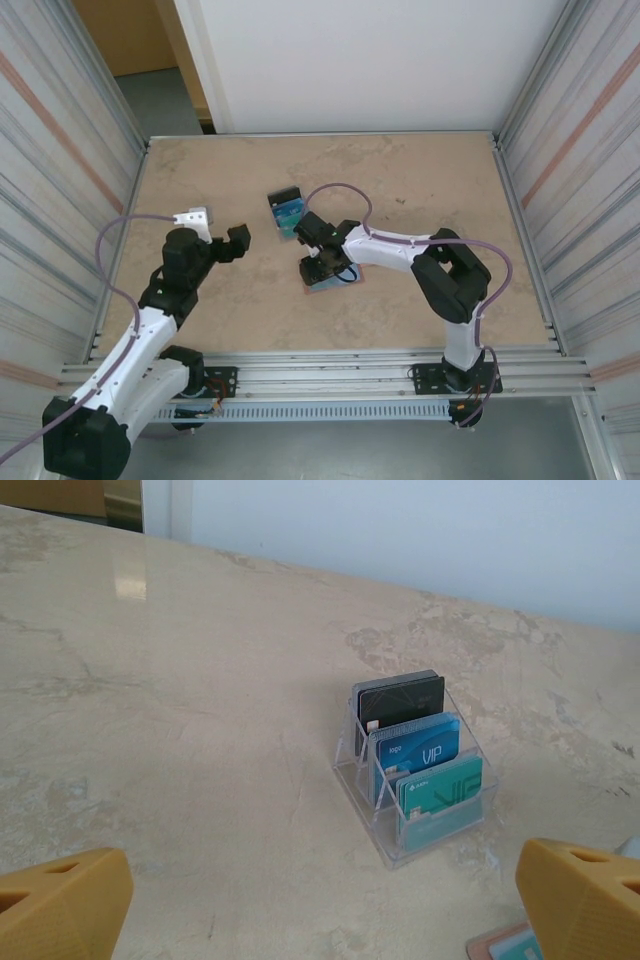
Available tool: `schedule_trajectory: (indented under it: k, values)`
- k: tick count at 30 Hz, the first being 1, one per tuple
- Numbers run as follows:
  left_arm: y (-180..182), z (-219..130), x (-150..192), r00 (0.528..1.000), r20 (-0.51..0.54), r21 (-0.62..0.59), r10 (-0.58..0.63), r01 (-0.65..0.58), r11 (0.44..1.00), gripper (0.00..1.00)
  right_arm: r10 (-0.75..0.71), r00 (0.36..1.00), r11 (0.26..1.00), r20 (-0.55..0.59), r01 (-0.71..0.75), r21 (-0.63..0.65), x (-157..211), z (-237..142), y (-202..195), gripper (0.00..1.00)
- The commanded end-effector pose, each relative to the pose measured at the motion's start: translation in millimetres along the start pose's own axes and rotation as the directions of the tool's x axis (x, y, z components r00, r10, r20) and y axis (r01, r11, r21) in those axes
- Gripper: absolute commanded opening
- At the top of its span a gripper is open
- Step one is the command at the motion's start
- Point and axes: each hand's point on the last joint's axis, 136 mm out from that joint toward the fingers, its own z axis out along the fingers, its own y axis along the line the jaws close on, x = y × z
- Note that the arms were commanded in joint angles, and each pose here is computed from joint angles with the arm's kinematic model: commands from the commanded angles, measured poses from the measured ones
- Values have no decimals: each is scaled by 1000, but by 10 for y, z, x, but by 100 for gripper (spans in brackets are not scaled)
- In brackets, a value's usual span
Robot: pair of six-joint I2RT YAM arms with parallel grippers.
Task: Take the credit cards out of the card holder
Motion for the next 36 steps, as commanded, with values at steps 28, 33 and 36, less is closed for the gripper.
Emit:
schedule_trajectory:
  k: [28, 33, 36]
  values:
    - [-520, 28, 137, 952, -45, 33, 302, -300, 953, 99, 163, 985, 951, 53, -171, 258, 95, -315, -841, 42]
    - [-688, 135, 421, 929, -110, 67, 352, -347, 935, 99, 187, 982, 942, 41, -190, 275, 162, -266, -928, 40]
    - [-790, 188, 575, 915, -142, 91, 377, -367, 926, 99, 196, 980, 938, 33, -197, 286, 198, -233, -962, 38]
